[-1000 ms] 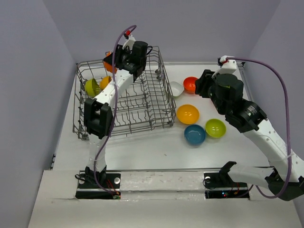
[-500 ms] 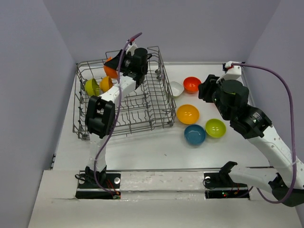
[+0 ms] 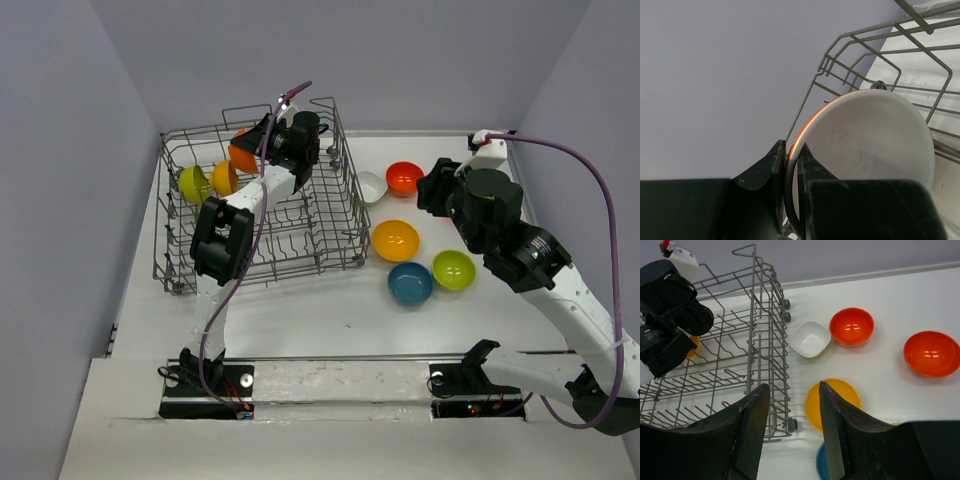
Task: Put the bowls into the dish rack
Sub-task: Insert the bowl into the dish rack.
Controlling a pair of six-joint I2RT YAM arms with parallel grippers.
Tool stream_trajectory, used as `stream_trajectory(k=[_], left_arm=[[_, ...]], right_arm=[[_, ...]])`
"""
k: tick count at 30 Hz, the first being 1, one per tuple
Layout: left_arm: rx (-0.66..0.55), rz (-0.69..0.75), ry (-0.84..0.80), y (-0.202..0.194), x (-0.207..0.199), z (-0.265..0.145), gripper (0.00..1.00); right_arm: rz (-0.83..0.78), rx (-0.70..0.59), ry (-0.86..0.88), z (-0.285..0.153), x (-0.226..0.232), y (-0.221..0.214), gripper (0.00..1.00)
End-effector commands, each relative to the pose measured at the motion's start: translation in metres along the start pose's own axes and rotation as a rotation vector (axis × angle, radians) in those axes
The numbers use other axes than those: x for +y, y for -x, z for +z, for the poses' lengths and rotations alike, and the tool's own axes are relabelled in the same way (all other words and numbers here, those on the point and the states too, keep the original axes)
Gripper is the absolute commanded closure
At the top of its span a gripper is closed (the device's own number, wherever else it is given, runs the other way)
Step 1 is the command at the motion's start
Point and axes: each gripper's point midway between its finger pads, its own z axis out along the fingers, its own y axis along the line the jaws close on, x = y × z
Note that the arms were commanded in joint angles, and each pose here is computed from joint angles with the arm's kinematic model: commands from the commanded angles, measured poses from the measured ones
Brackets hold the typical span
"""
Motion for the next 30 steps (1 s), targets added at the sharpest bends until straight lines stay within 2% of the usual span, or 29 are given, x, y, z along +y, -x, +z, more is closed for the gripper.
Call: stream_trajectory(k=[1, 30], left_arm=[[0.012, -0.118, 0.018, 0.01, 0.02, -0.003, 1.0], [-0.005, -0.053, -0.002, -0.005, -0.012, 0.002, 1.0]], right_arm=[[0.033, -0.051, 0.018, -0.006, 0.003, 0.013, 0.5], [0.027, -0.042, 0.017, -0.003, 0.004, 0.01, 0.49]])
